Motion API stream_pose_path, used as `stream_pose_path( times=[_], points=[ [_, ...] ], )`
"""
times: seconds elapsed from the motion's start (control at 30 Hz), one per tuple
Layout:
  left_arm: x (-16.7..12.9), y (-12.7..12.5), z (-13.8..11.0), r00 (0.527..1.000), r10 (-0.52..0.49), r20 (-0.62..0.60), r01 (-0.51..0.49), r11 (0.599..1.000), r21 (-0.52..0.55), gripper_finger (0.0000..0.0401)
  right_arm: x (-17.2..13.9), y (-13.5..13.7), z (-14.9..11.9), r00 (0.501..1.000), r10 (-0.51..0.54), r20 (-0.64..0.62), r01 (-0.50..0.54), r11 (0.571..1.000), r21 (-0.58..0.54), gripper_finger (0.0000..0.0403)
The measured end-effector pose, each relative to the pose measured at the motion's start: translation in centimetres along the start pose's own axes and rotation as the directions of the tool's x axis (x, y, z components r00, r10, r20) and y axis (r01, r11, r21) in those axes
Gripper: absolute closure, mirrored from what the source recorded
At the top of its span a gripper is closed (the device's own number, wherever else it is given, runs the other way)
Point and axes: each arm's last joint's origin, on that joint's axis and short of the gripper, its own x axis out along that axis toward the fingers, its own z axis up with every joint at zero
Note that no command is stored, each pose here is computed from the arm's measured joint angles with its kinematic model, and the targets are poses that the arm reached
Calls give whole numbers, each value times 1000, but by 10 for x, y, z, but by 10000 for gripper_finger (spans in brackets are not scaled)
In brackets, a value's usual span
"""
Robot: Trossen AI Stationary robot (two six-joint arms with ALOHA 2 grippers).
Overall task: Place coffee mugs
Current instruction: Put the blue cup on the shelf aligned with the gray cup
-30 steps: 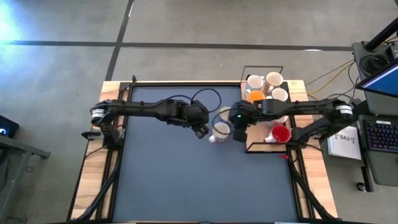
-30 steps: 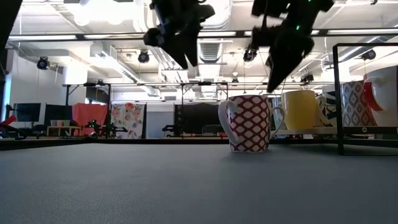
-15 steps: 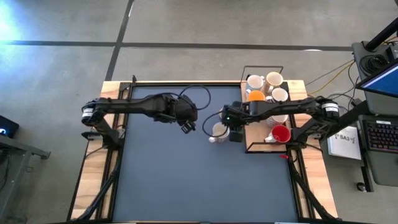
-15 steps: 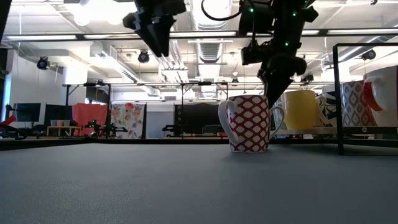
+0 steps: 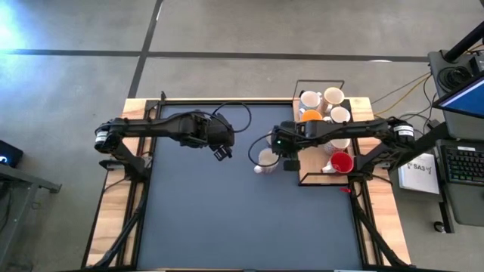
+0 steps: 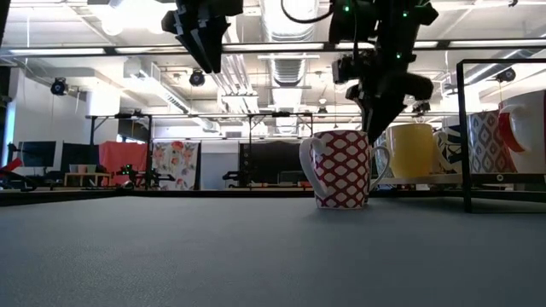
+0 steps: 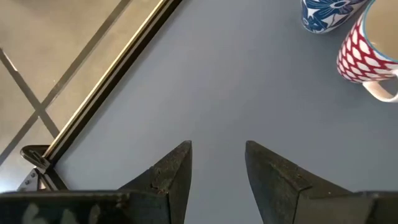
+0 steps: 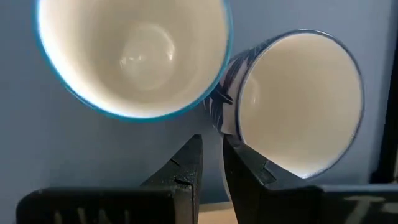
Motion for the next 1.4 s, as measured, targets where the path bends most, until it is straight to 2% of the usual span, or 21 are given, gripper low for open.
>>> stream_pose_path(
  times=[0.07, 0.23, 0.77, 1.0, 1.27, 1.4],
  points=[
    [0, 0, 0, 1000, 6, 1, -6, 1000, 1, 269, 5, -1, 0, 1000, -21, -17, 20, 999, -38, 349],
    [0, 0, 0, 1000, 8, 2, -8, 1000, 2, 269, 8, -1, 2, 999, -45, -26, 44, 998, -35, 349],
    [1, 1, -1, 1000, 14, -8, -14, 1000, 7, 269, -4, -3, 6, 995, -70, 72, 72, 997, -28, 349],
    [1, 1, -1, 1000, 14, -8, -14, 1000, 7, 269, 1, -7, 2, 996, -72, 51, 74, 996, -51, 349],
    [1, 1, -1, 1000, 14, -8, -14, 1000, 7, 269, 10, -15, -5, 996, -84, 37, 85, 996, -29, 348],
    [1, 1, -1, 1000, 14, -8, -14, 1000, 7, 269, 13, -16, -7, 996, -87, 38, 89, 994, -69, 348]
  ],
)
